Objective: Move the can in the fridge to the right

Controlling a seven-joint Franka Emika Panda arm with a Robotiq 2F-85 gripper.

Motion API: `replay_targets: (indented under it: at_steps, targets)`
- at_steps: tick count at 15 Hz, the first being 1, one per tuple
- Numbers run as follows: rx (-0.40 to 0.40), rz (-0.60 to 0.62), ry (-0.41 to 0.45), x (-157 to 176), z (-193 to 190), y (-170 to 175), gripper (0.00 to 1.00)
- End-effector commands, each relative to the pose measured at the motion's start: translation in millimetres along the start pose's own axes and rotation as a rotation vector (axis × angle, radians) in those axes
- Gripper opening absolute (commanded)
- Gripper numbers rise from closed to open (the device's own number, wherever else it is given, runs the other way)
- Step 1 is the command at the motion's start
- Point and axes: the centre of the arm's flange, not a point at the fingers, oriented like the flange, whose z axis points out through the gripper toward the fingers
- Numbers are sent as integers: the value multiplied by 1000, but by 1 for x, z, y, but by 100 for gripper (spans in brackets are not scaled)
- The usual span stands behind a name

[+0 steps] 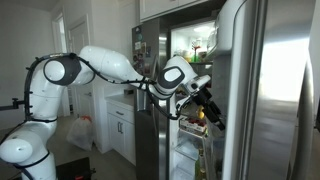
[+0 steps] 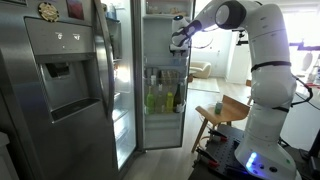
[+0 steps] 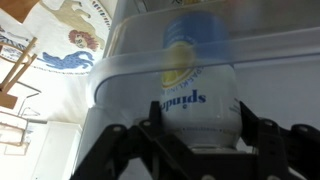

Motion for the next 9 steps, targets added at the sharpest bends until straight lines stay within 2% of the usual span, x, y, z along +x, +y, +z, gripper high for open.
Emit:
replay_targets:
  at_steps: [1, 7, 8, 9]
  targets:
    - [-6, 27, 1, -7, -9, 16, 47]
    - [-10, 30, -2, -7, -7, 17, 47]
    - [-10, 30, -3, -7, -7, 16, 93]
    - [-10, 30, -3, -7, -7, 16, 94]
